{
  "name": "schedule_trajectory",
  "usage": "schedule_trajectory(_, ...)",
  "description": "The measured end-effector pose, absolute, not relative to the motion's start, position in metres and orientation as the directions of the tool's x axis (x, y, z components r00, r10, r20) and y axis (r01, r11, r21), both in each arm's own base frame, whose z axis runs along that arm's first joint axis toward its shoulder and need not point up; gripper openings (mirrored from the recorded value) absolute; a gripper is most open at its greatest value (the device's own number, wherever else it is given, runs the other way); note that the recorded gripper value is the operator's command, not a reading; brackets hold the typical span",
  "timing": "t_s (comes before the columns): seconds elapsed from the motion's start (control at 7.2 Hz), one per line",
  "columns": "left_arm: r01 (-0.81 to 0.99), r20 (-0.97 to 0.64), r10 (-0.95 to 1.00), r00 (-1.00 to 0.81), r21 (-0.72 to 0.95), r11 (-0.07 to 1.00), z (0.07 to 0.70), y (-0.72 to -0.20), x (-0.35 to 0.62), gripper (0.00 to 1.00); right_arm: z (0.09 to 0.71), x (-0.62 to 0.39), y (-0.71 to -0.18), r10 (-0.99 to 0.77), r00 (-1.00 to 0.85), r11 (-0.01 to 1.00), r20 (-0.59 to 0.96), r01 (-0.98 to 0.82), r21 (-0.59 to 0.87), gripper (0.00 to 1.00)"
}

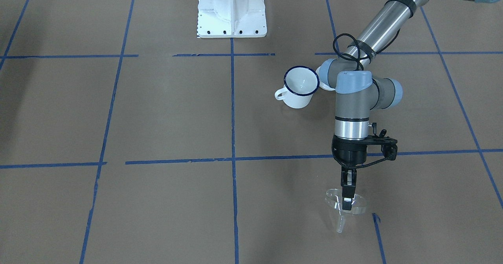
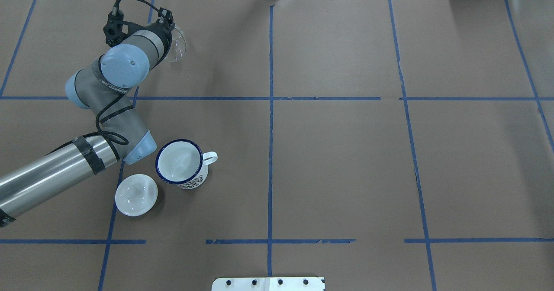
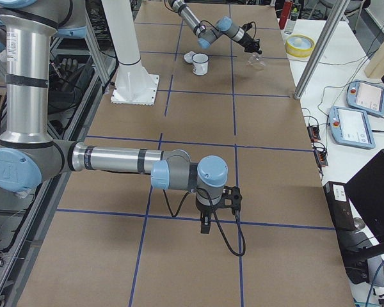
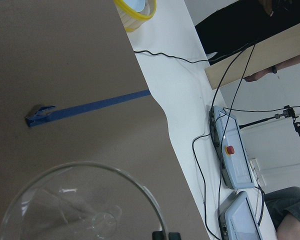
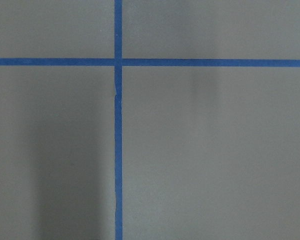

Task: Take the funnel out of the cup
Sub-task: 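Carry the funnel farther from the robot and set it on the table, then open the left gripper and move it back toward the round white lid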

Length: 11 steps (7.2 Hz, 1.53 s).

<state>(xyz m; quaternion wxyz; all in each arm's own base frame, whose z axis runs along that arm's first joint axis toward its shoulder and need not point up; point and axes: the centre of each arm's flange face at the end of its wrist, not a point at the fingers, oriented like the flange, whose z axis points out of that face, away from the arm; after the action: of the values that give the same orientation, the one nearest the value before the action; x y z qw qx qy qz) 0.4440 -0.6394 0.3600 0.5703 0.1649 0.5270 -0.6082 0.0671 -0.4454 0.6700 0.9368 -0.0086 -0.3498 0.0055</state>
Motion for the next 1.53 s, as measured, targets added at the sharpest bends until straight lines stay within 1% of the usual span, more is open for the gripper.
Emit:
schedule_trajectory(0.14, 0.869, -0.804, -0.518, -0.290, -0.448, 0.208, 0.361, -0.640, 0.445, 0.85, 0.670, 0.067, -0.445, 0.016, 0.755, 1.000, 0.655, -0.004, -0.020, 1.00)
schedule_trajectory(0.28, 0.871, -0.806, -0.518, -0.285, -0.443, 0.211, 0.362, -0.640, 0.445, 1.00, 0.670, 0.067, -0.445, 0.016, 0.755, 1.000, 0.655, -0.004, -0.020, 1.00)
schedule_trajectory(0.56, 0.880, -0.825, -0.506, -0.251, -0.413, 0.236, 0.359, -0.638, 0.443, 1.00, 0.670, 0.067, -0.445, 0.016, 0.755, 1.000, 0.655, -0.004, -0.020, 1.00)
schedule_trajectory(0.69, 0.884, -0.856, -0.480, -0.192, -0.364, 0.295, 0.349, -0.633, 0.436, 1.00, 0.670, 0.067, -0.445, 0.016, 0.755, 1.000, 0.655, -0.004, -0.020, 1.00)
schedule_trajectory(0.83, 0.863, -0.890, -0.444, -0.104, -0.302, 0.404, 0.338, -0.618, 0.425, 1.00, 0.670, 0.067, -0.445, 0.016, 0.755, 1.000, 0.655, -0.004, -0.020, 1.00)
schedule_trajectory(1.11, 0.746, -0.930, -0.360, 0.069, -0.191, 0.638, 0.324, -0.575, 0.389, 1.00, 0.670, 0.067, -0.445, 0.017, 0.755, 1.000, 0.655, -0.004, -0.021, 1.00)
schedule_trajectory(1.39, 0.595, -0.921, -0.257, 0.291, -0.036, 0.803, 0.312, -0.504, 0.321, 1.00, 0.670, 0.067, -0.445, 0.017, 0.755, 1.000, 0.655, -0.004, -0.020, 1.00)
schedule_trajectory(1.53, 0.521, -0.906, -0.200, 0.373, 0.026, 0.853, 0.314, -0.468, 0.284, 1.00, 0.670, 0.067, -0.445, 0.016, 0.755, 1.000, 0.655, -0.004, -0.020, 1.00)
